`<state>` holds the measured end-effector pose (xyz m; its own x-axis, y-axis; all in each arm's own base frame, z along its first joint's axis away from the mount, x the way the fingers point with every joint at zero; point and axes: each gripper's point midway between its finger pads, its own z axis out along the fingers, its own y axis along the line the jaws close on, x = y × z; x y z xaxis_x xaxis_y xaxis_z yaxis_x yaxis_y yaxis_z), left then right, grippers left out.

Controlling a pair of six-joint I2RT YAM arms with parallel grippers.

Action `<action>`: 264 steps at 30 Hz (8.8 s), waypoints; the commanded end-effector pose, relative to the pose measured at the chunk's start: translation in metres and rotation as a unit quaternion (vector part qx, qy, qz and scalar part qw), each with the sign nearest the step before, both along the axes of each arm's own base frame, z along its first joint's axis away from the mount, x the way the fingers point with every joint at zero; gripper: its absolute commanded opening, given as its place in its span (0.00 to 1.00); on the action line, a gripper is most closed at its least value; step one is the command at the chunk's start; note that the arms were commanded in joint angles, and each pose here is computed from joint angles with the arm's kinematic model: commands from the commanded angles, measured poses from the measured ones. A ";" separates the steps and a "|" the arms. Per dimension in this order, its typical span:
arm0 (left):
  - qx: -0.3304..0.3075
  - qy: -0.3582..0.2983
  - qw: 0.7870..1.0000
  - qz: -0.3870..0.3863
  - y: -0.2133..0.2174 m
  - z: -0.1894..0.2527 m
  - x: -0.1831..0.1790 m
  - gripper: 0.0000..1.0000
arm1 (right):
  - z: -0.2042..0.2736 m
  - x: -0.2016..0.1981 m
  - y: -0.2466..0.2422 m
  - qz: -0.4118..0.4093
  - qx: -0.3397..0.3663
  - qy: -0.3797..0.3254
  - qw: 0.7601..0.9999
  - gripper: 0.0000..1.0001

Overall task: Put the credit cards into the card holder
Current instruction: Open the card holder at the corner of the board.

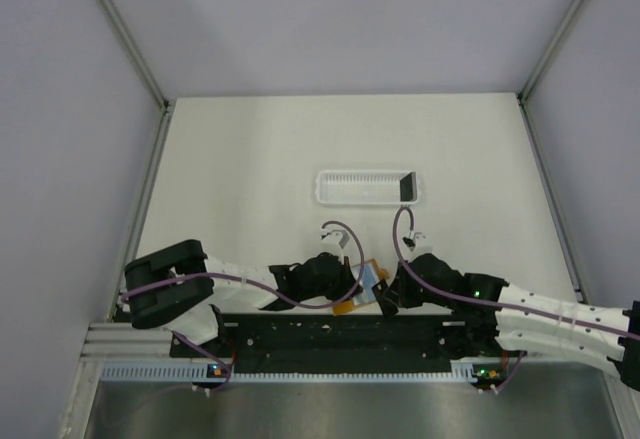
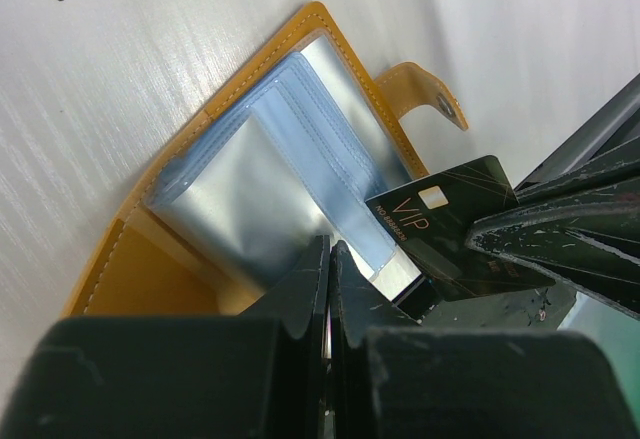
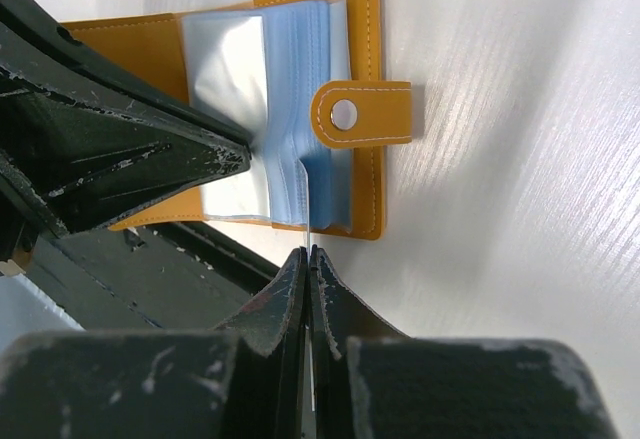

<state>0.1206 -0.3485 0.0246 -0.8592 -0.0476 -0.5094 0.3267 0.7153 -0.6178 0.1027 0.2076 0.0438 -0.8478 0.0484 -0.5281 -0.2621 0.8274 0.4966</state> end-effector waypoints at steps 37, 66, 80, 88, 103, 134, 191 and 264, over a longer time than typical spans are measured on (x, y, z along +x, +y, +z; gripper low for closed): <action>0.094 0.024 0.995 -0.009 0.039 -0.033 -0.015 0.00 | 0.010 0.012 0.024 -0.017 0.072 -0.011 0.997 0.00; 0.059 -0.013 0.998 0.006 0.049 0.015 -0.009 0.00 | 0.006 0.008 0.038 0.005 0.086 0.008 0.996 0.00; 0.094 0.008 0.995 0.026 0.076 -0.015 -0.016 0.00 | 0.022 0.011 0.051 0.018 0.117 -0.007 0.993 0.00; 0.093 0.009 0.995 0.024 0.073 -0.018 -0.016 0.00 | 0.034 0.012 0.065 0.036 0.144 -0.015 0.989 0.00; 0.088 0.006 0.996 0.023 0.073 -0.020 -0.016 0.00 | 0.048 0.009 0.091 0.077 0.177 -0.010 0.981 0.00; 0.092 0.015 0.995 0.018 0.071 -0.029 -0.018 0.00 | 0.065 0.014 0.099 0.082 0.197 -0.026 0.977 0.00; -0.014 -0.142 0.988 0.056 0.000 0.094 0.062 0.00 | -0.002 0.022 0.079 0.033 0.066 0.012 0.997 0.00; 0.027 -0.111 0.991 0.069 0.053 0.087 0.038 0.00 | -0.016 0.029 0.009 -0.142 0.025 0.019 0.989 0.00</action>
<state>0.1374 -0.2728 0.0420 -0.8085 -0.0412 -0.5870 0.2759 0.8545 -0.4400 0.1301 0.2325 0.0391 -0.8281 0.3047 -0.4705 -0.0433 0.8021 0.5956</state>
